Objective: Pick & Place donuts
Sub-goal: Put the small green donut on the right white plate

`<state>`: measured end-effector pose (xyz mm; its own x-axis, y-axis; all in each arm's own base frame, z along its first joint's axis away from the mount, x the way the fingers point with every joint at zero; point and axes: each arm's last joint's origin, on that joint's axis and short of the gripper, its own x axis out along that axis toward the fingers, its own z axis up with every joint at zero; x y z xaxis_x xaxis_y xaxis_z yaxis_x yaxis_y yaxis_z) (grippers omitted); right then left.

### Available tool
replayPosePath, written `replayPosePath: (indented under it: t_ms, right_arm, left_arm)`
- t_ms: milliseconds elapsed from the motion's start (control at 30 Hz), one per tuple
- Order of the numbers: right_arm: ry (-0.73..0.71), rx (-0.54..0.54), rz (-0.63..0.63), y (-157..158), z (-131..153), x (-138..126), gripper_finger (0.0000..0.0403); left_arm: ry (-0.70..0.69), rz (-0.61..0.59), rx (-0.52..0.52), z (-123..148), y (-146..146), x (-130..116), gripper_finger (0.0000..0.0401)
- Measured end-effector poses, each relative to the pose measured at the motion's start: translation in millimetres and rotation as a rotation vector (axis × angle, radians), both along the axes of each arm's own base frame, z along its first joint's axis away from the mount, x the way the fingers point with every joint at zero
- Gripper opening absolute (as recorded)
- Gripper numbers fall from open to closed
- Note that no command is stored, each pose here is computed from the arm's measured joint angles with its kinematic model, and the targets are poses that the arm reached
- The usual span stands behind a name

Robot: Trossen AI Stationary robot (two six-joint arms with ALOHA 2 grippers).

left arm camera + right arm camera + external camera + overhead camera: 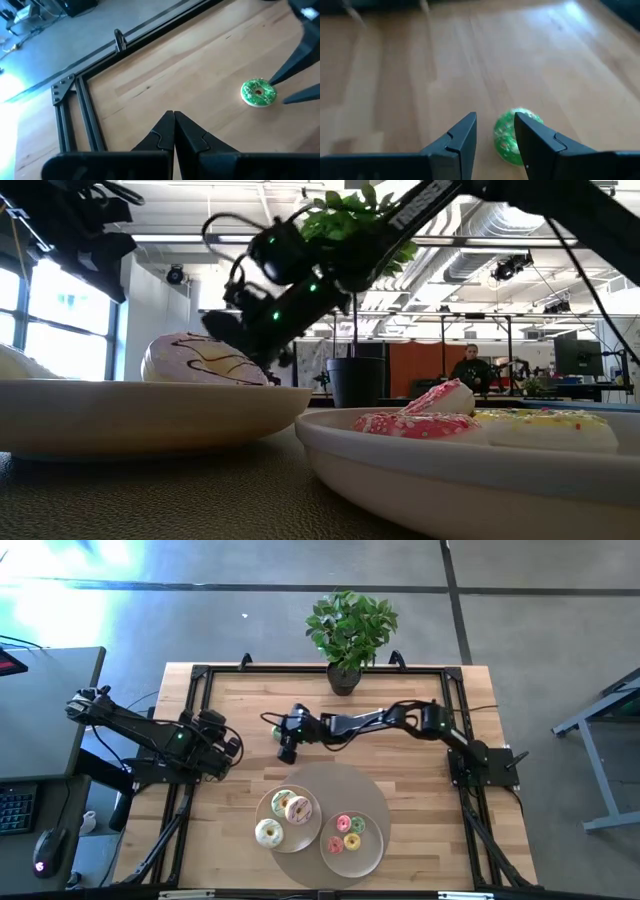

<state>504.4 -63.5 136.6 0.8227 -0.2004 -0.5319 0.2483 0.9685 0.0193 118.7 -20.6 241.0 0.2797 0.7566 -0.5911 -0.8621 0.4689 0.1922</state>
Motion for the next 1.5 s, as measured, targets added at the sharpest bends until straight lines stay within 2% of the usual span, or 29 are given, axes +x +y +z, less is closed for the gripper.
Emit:
replayPosePath:
  t_ms: [133, 300, 433, 500, 567, 700, 800, 933, 1067, 1233, 1300, 1400, 1500]
  right_arm:
    - [0.044, -0.008, -0.023, -5, -22, 7, 0.0129]
    - [0.061, -0.035, -0.03, -8, -35, 5, 0.0125]
    - [0.081, -0.054, -0.027, -8, -38, 3, 0.008]
    - [0.079, -0.063, -0.024, -8, -38, 3, 0.0036]
    - [0.081, -0.074, -0.01, -7, -38, 3, 0.0013]
    - [0.129, -0.062, 0.004, -1, -25, -2, 0.0028]
    - [0.211, -0.047, 0.044, 13, 1, -13, 0.0016]
    - [0.325, 0.01, 0.164, 47, 40, -33, 0.0012]
    - [0.46, -0.003, 0.294, 102, 72, -63, 0.0015]
    - [0.668, -0.01, 0.392, 174, 85, -106, 0.0008]
    - [0.713, -0.019, 0.394, 201, 85, -121, 0.0014]
    - [0.707, -0.06, 0.282, 233, 90, -141, 0.0014]
    - [0.733, -0.038, 0.236, 261, 90, -162, 0.0006]
  left_arm:
    - [-0.012, 0.012, -0.013, 0, 0, 0, 0.0001]
    - [-0.013, 0.012, -0.055, -1, -1, 1, 0.0001]
    - [-0.017, 0.01, -0.05, -1, -1, 1, 0.0001]
    - [-0.018, 0.01, -0.048, -1, -1, 1, 0.0001]
    - [-0.018, 0.01, -0.048, -1, -1, 1, 0.0001]
    - [-0.018, 0.01, -0.047, -1, -1, 1, 0.0001]
    - [-0.019, 0.01, -0.048, -1, -1, 2, 0.0001]
    - [-0.028, 0.01, -0.055, -1, -2, 2, 0.0001]
    - [-0.034, 0.009, -0.062, -2, -3, 4, 0.0001]
    - [-0.015, 0.009, -0.075, -3, -3, 6, 0.0001]
    - [-0.008, 0.009, -0.095, -4, -4, 6, 0.0001]
    - [-0.003, 0.008, -0.102, -4, -4, 6, 0.0001]
    - [-0.001, 0.008, -0.102, -4, -4, 6, 0.0001]
